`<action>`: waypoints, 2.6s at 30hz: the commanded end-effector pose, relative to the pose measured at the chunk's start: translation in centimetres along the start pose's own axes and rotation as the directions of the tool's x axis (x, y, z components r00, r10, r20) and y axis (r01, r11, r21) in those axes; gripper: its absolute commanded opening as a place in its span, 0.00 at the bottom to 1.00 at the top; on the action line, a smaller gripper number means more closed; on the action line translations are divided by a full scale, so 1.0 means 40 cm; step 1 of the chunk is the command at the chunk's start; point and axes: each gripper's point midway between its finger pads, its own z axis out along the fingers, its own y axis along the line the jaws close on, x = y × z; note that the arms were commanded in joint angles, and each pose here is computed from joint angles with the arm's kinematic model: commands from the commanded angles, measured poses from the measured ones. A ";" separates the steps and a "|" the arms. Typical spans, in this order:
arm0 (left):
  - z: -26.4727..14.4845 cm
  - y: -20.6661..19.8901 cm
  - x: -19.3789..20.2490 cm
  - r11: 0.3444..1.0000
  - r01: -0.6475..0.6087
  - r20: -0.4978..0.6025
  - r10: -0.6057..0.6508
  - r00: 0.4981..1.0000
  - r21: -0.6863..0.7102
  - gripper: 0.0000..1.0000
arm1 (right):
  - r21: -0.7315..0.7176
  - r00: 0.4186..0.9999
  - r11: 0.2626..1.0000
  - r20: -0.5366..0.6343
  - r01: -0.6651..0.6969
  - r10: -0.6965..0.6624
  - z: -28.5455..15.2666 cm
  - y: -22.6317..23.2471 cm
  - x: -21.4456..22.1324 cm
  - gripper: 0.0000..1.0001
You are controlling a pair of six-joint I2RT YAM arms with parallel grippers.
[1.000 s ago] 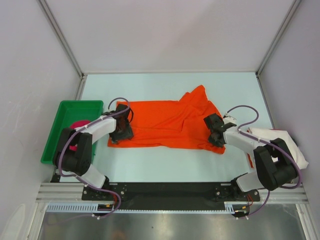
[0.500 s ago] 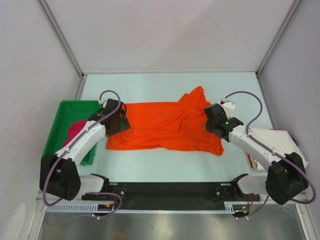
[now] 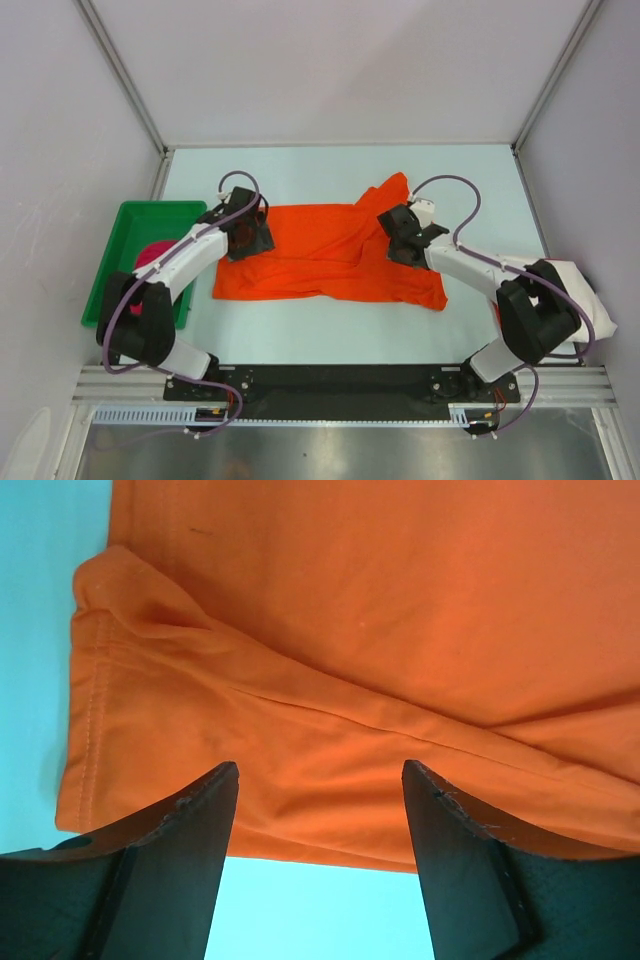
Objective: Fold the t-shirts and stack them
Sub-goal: Fold the flattened tshirt in 1/3 of the way
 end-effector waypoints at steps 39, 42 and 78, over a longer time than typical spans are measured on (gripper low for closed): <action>0.127 0.027 0.245 0.994 -0.046 -0.257 0.018 0.966 -0.102 0.66 | 0.154 0.989 0.988 -0.146 -0.017 0.040 0.114 -0.086 0.186 0.38; 0.130 0.034 0.266 0.992 -0.052 -0.283 0.017 0.959 -0.117 0.66 | 0.167 0.985 0.986 -0.163 -0.021 0.048 0.099 -0.109 0.206 0.38; -0.091 -0.056 0.093 0.993 -0.070 0.070 0.064 0.996 0.094 0.70 | -0.003 0.996 1.000 0.082 -0.015 0.015 -0.099 -0.069 0.019 0.37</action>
